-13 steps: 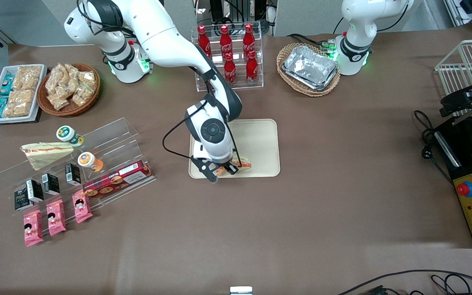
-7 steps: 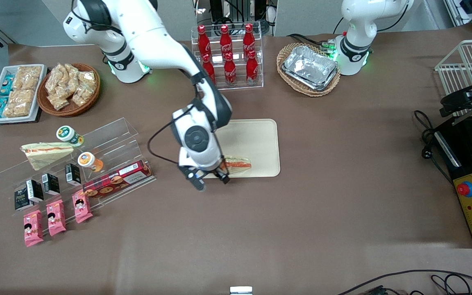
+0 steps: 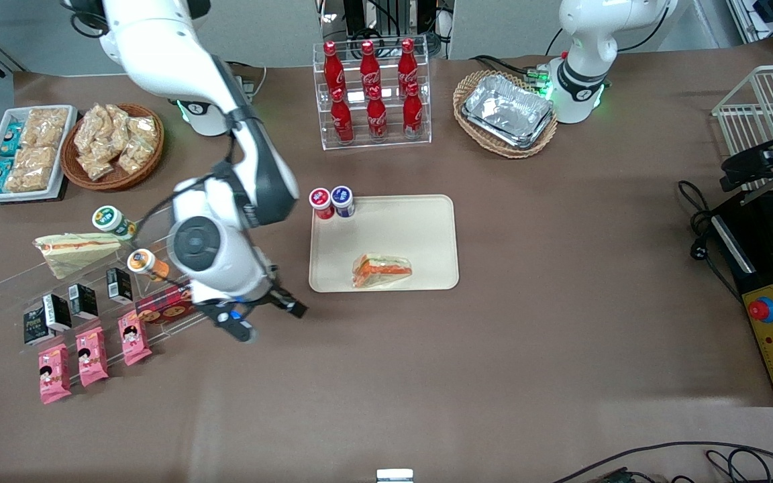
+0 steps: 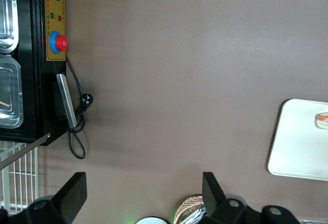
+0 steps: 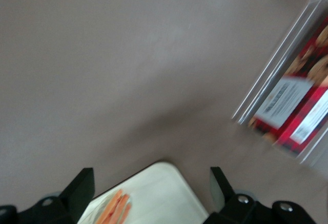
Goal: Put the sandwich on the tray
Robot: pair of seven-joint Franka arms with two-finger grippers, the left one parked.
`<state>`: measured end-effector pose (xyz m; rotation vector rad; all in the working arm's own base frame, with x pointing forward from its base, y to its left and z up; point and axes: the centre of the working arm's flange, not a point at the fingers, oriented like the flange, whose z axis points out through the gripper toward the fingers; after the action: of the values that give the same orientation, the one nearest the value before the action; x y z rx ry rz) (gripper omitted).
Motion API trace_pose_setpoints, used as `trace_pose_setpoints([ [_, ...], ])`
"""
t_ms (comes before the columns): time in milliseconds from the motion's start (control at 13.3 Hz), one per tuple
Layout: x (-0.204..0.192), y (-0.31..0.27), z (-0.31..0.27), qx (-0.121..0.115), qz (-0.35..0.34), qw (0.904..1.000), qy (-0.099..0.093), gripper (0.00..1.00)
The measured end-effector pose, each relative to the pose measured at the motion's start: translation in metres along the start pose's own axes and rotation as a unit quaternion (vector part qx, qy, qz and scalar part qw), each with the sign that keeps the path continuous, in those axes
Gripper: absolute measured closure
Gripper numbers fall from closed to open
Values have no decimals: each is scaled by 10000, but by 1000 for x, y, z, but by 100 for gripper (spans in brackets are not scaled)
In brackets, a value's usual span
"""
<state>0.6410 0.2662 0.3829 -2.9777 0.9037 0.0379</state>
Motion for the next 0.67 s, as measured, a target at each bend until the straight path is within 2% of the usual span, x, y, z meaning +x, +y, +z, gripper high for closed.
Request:
trace_pose_setpoints([
  [150, 38, 32, -29, 56, -244, 9995, 169, 0],
  [450, 113, 134, -93, 6, -864, 9962, 129, 0],
  [675, 143, 208, -141, 28, -1136, 9935, 108, 0],
])
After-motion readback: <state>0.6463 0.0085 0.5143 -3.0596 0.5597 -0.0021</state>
